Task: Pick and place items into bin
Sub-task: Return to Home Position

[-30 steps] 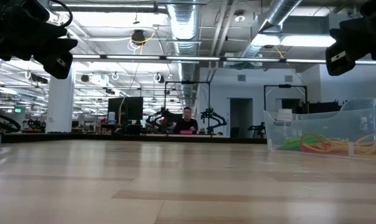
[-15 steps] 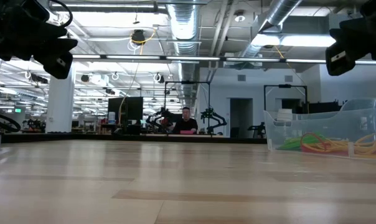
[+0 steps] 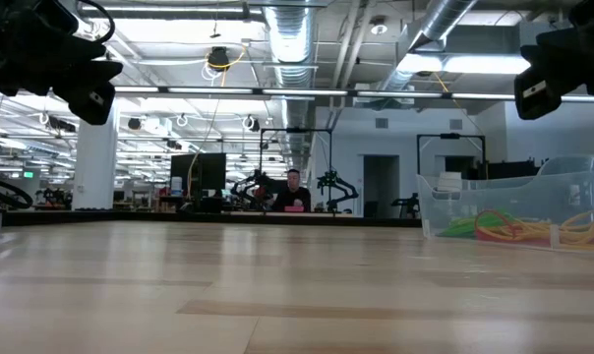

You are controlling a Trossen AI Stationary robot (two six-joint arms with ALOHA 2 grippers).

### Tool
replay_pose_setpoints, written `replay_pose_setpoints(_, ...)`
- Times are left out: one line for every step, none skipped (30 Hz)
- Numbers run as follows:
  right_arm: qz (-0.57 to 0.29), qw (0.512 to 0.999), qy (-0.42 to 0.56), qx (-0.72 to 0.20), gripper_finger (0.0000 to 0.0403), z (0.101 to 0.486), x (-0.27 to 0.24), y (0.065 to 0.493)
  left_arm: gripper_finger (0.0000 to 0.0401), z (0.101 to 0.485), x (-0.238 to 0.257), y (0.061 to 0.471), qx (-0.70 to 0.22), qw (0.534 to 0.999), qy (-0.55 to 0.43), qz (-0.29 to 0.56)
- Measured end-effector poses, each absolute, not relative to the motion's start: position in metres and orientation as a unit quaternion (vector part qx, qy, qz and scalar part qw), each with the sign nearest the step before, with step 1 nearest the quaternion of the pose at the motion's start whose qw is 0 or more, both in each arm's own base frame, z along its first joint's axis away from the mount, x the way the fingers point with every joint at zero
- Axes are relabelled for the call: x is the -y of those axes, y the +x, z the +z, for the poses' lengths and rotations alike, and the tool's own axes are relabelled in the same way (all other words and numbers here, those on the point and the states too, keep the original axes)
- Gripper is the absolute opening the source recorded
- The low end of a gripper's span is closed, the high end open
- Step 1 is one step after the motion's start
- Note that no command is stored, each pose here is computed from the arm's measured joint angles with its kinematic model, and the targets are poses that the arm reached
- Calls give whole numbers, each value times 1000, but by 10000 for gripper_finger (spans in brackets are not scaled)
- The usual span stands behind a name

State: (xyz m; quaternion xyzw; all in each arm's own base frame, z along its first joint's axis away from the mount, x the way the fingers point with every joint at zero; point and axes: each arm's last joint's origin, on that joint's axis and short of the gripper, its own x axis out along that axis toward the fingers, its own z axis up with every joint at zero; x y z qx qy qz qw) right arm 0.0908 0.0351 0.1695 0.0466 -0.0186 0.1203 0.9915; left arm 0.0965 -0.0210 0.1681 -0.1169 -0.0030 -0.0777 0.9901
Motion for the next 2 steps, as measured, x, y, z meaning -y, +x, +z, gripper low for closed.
replay_pose_setpoints(120, 991, 47, 19, 71, 169, -35, 91, 107, 168, 21, 97, 3, 990, -117, -78)
replay_pose_setpoints(120, 991, 47, 19, 71, 169, -35, 91, 107, 168, 21, 97, 3, 990, -117, -78)
